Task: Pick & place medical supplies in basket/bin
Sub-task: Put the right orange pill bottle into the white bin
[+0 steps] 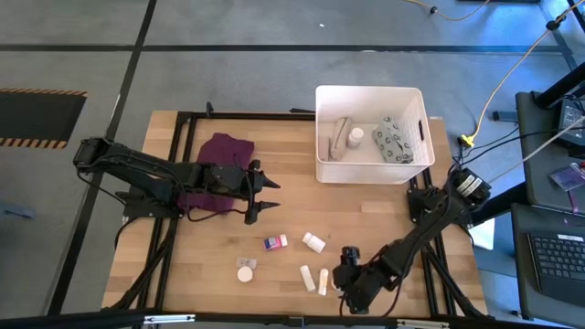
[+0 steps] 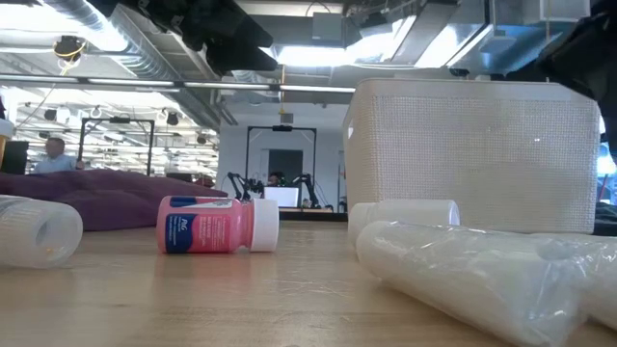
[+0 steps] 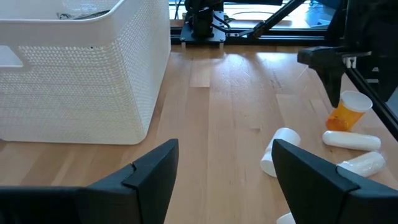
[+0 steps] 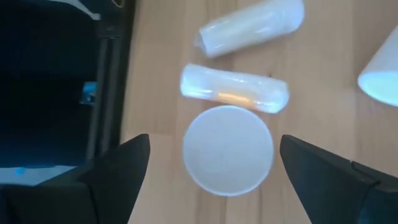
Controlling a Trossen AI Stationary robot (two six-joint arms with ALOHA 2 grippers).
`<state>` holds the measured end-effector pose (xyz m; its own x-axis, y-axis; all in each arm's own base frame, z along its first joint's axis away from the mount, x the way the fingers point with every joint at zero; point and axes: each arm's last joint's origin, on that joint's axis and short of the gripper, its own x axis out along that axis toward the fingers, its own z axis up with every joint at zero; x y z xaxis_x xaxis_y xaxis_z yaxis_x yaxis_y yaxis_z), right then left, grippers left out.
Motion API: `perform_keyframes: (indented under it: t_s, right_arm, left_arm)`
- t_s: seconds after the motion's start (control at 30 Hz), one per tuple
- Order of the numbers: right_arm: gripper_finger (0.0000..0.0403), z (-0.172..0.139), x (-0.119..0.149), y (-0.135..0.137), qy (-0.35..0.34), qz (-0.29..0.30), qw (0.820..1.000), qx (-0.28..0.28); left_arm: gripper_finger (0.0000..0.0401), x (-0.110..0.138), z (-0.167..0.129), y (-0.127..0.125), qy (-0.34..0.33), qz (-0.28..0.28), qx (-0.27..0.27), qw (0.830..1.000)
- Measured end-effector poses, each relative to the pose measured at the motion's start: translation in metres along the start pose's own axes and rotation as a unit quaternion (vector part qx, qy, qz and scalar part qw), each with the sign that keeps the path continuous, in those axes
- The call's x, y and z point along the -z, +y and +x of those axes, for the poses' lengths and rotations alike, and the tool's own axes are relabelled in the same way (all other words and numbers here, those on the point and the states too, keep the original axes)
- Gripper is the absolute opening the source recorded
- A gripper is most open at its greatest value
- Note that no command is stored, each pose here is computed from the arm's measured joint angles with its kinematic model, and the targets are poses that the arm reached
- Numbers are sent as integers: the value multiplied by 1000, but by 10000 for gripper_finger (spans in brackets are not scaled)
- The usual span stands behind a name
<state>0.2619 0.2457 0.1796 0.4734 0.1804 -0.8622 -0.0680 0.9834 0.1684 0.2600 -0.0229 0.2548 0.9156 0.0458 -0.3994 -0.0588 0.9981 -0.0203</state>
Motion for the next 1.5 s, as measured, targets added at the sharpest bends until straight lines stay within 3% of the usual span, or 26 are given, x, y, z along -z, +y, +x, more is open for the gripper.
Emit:
perform_keyframes:
  t_s: [0.33,0.9,1.27,1.5]
  right_arm:
    - [351,4,0,-1,-11,-8,1000,16]
    - [215,4,0,0,-13,-8,1000,14]
    - [206,3,-2,1,-14,-8,1000,15]
    - [206,-17,-21,9,-18,-28,999,18]
  left_arm:
    - [251,0,0,0,-2,0,0,1000]
    - [251,0,0,0,-2,0,0,1000]
    - [251,0,0,0,-2,0,0,1000]
    - [251,0,0,0,-2,0,0,1000]
